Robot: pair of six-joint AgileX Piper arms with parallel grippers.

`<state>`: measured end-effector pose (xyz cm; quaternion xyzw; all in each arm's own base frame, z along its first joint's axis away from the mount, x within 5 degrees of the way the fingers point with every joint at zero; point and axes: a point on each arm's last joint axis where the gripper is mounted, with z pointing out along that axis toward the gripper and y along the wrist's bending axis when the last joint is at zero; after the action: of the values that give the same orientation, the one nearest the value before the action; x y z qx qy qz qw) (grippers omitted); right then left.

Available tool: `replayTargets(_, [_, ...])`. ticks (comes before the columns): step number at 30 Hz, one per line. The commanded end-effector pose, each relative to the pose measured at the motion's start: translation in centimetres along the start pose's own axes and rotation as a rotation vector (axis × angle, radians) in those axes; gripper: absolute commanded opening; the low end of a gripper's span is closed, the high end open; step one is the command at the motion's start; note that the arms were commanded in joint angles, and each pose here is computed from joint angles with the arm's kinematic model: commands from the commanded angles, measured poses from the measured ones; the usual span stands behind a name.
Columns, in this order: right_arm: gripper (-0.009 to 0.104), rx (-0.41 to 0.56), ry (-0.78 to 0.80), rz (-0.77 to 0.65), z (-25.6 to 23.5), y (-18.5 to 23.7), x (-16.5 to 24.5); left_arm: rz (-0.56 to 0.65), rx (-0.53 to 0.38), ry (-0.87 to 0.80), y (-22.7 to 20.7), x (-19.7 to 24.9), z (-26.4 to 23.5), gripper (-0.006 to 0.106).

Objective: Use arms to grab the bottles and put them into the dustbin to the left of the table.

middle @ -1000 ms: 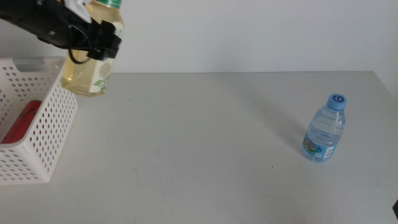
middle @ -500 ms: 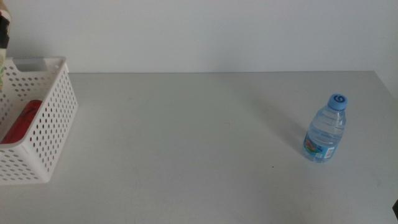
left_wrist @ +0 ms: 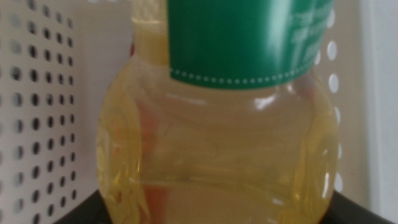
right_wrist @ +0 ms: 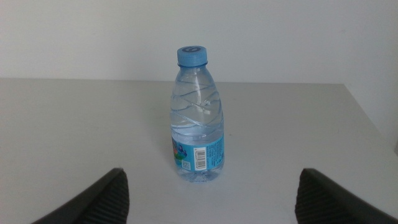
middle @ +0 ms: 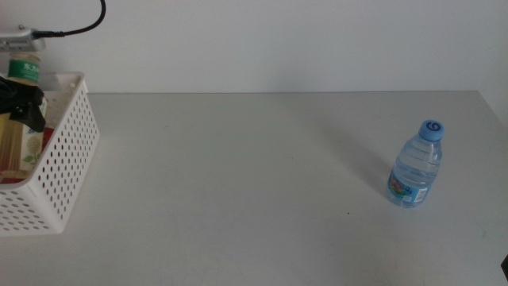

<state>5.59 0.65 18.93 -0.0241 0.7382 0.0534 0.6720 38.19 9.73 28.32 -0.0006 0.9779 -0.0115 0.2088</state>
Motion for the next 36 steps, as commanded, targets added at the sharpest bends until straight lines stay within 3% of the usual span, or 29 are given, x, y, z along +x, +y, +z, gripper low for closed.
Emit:
replayTargets(1, [0.094, -0.005, -0.103, -0.01, -0.3, 0.0, -1.1, -0.01, 0.004, -0.12, -0.4, -1.3, -2.6, 0.001])
replayTargets(7, [0.094, -0.005, -0.103, -0.01, -0.3, 0.0, -1.1, -0.013, 0.026, -0.048, -0.2, -1.0, -0.5, 0.023])
replayTargets(14, [0.094, -0.005, -0.103, -0.01, -0.3, 0.0, -1.1, 0.016, 0.024, -0.04, -0.1, -1.0, 0.0, 0.076])
replayTargets(17, [0.094, -0.005, -0.103, -0.01, -0.3, 0.0, -1.1, 0.006, 0.024, -0.04, -0.1, -1.0, -0.3, 0.093])
replayTargets(24, [0.094, -0.005, -0.103, -0.01, -0.3, 0.0, -1.1, -0.006, 0.019, -0.093, -0.6, -0.9, -3.1, 0.094])
replayTargets(30, [0.094, -0.005, -0.103, -0.01, -0.3, 0.0, -1.1, 0.03, 0.109, -0.282, -2.5, -1.2, -8.3, 0.094])
replayTargets(36, [0.094, -0.005, -0.103, -0.01, -0.3, 0.0, -1.1, 0.26, 0.204, -0.409, -7.6, -0.2, -13.6, 0.094])
